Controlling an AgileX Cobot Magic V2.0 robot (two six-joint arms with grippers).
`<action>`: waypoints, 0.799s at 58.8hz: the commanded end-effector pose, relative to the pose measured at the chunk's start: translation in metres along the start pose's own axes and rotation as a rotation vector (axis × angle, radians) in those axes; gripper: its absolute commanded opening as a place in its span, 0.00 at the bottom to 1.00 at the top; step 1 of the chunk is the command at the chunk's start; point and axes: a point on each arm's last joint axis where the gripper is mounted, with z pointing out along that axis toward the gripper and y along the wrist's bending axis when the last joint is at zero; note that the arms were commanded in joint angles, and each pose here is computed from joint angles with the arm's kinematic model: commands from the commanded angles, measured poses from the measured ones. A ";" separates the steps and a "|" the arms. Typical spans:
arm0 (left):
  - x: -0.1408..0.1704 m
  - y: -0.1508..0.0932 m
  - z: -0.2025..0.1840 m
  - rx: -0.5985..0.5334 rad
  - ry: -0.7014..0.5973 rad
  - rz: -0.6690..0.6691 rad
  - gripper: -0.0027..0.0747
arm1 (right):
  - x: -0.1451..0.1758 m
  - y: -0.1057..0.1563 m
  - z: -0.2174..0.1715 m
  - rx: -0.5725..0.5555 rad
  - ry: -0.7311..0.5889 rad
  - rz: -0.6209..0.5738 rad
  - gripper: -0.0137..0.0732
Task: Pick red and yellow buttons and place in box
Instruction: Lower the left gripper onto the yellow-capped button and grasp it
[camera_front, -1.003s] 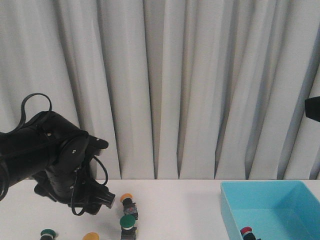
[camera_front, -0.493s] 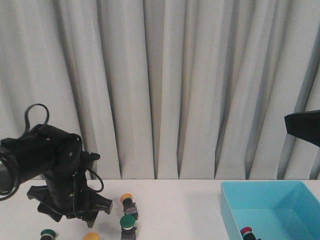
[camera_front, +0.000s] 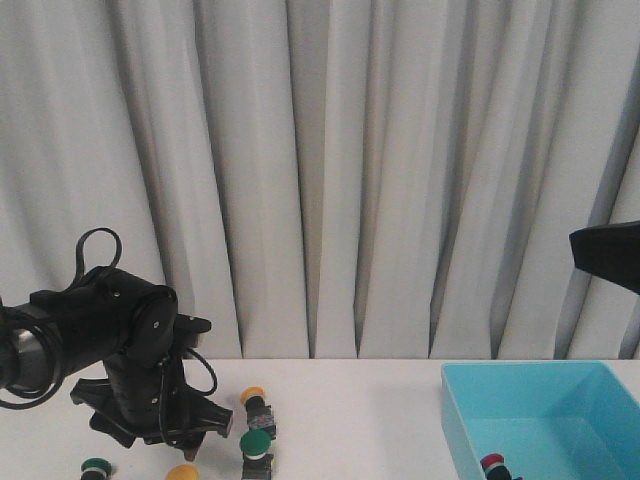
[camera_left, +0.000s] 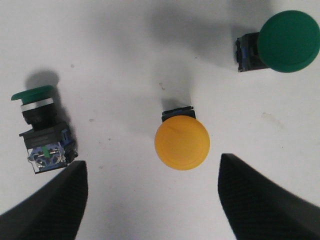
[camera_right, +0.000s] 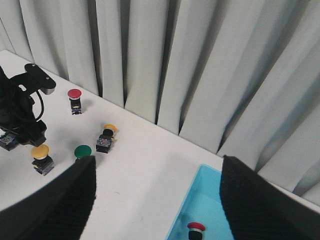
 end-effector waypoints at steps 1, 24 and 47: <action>-0.007 0.002 -0.028 0.018 -0.108 -0.046 0.70 | -0.012 -0.001 -0.009 0.023 -0.092 -0.001 0.73; -0.008 0.001 -0.027 0.026 -0.114 -0.092 0.71 | -0.012 -0.001 -0.009 0.023 -0.092 -0.001 0.72; -0.008 0.001 -0.027 0.026 -0.115 -0.092 0.81 | -0.011 -0.001 -0.009 0.021 -0.086 -0.001 0.72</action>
